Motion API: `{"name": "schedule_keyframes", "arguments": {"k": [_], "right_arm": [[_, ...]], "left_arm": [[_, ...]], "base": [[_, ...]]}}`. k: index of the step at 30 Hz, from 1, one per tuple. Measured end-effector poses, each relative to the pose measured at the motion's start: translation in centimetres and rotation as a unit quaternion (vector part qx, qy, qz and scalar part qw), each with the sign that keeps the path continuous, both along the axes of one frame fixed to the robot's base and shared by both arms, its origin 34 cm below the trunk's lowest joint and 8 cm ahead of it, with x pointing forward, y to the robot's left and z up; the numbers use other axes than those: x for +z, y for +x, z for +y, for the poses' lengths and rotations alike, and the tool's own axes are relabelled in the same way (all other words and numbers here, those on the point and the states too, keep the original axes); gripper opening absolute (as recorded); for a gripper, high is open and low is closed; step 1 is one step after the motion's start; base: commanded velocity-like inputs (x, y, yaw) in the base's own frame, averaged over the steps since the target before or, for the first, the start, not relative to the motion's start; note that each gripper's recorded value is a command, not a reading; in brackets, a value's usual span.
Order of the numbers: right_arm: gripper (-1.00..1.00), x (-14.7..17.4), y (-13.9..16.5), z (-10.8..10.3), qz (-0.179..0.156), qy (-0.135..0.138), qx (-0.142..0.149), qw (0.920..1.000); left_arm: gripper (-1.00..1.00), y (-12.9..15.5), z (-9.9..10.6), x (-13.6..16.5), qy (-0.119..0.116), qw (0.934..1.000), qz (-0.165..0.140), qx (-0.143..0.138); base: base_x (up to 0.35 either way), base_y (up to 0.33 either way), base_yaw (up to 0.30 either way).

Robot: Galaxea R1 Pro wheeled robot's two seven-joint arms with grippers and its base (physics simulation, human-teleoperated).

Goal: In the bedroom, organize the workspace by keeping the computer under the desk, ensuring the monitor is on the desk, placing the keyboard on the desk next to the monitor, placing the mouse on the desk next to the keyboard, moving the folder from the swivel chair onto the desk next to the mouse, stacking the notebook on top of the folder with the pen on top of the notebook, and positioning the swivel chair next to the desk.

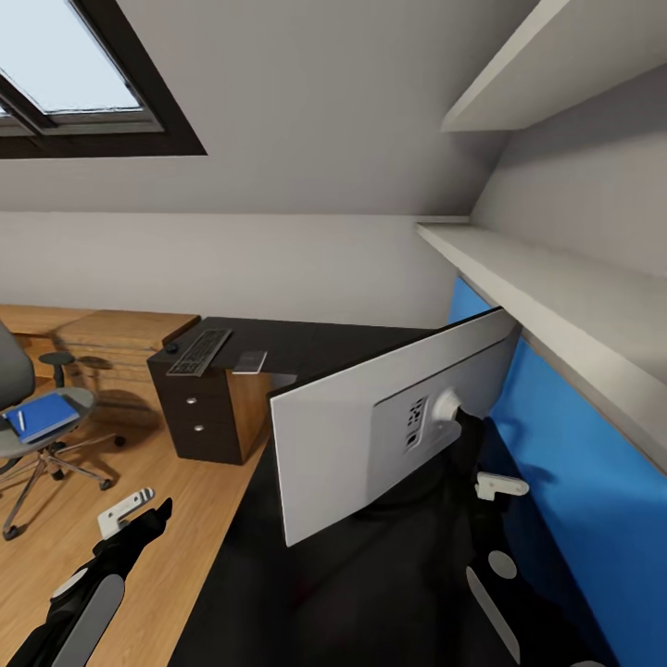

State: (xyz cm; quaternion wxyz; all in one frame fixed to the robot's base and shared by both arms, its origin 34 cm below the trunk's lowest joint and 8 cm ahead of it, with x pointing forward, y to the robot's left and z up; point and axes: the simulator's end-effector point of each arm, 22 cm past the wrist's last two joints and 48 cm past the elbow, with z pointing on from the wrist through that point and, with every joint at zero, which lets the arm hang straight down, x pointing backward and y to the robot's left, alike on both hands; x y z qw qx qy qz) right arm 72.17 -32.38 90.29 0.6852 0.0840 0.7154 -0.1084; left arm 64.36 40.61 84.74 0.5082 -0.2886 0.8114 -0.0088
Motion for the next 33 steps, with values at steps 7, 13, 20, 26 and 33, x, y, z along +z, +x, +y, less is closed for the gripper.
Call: {"name": "schedule_keyframes", "arguments": {"k": [7,13,20,26,33], "right_arm": [[-1.00,0.00,0.02,0.01,0.000,0.000,0.000,1.0000],[-1.00,-0.06,0.19,0.91,0.003,-0.006,0.019,0.9998],[-1.00,-0.07,0.21,0.94,0.004,-0.007,0.020,0.9998],[-1.00,-0.07,0.21,0.94,0.004,-0.007,0.020,0.9998],[-1.00,-0.07,0.21,0.94,0.003,-0.007,0.020,0.9998]], "left_arm": [[1.00,0.01,0.01,-0.01,0.000,1.0000,0.000,0.000],[1.00,0.02,0.02,0.04,0.000,1.0000,0.000,0.000],[1.00,0.02,0.02,0.04,0.000,1.0000,0.000,0.000],[1.00,0.02,0.02,0.04,0.000,1.0000,0.000,0.000],[1.00,0.02,0.02,0.04,0.000,1.0000,0.000,0.000]], "base": [[0.049,-0.025,-0.010],[0.001,0.000,-0.127],[0.000,0.000,-0.008],[0.000,0.000,0.000],[0.000,0.000,0.000]]}}
